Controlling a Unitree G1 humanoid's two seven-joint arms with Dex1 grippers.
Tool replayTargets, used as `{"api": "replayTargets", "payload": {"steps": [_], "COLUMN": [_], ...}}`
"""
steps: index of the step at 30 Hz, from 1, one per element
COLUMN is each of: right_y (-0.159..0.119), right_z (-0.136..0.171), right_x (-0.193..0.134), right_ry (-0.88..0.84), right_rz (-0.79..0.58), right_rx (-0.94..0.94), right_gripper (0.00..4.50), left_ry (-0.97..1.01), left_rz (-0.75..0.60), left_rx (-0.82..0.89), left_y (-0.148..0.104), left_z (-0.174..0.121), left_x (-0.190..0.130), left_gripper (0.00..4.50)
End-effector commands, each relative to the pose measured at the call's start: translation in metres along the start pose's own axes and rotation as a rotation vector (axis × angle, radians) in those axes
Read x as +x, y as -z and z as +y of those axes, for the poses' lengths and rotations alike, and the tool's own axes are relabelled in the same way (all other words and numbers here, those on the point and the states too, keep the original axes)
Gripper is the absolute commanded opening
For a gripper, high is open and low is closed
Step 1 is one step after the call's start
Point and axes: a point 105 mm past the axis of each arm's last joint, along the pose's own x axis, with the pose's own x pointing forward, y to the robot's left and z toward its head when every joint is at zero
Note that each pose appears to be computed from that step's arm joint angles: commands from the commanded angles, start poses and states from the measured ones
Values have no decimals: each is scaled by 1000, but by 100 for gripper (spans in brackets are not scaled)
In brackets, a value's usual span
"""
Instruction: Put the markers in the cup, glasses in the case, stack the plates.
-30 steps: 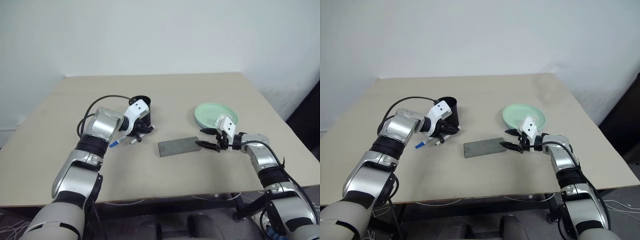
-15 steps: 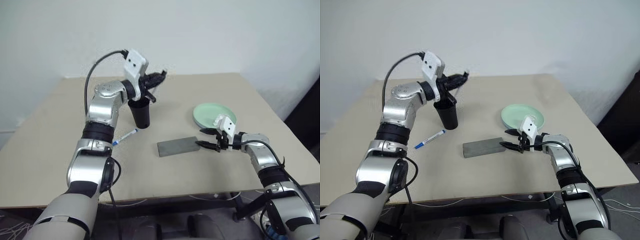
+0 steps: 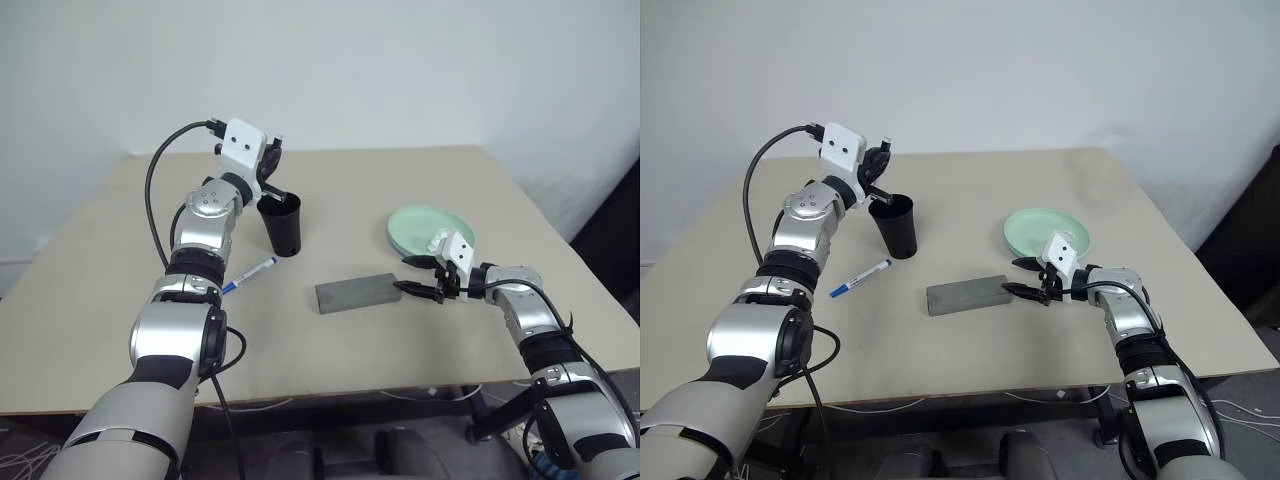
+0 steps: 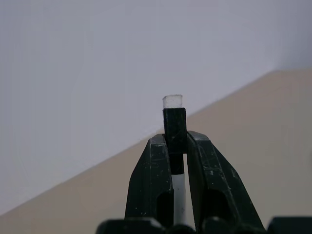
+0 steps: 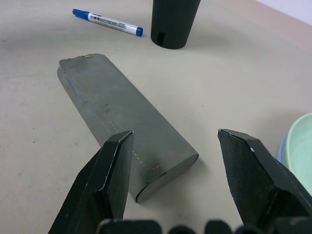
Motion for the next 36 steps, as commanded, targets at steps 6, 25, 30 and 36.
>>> {"api": "replayTargets", "payload": {"steps": [6,25,30,36], "right_y": [-21,-18,-19,-20], "right_z": [-10,-9,-10,-10], "right_x": [0,-4,-2,2], "right_ry": [15,21,17,4], "right_rz": [-47,-42,-40,-43], "right_rx": [-45,-43,-44,-46], "right_gripper": [300,300,300,300], "left_ry": [-21,167,252,444], "left_rz": [-111,0,155,399], "left_rx": [-55,-139,-75,-61], "left_y": [-21,-42,-45,-28], "left_z": [2,27,46,43], "left_x": [4,-6,-27,-61], "left_gripper": [279,448,448,448]}}
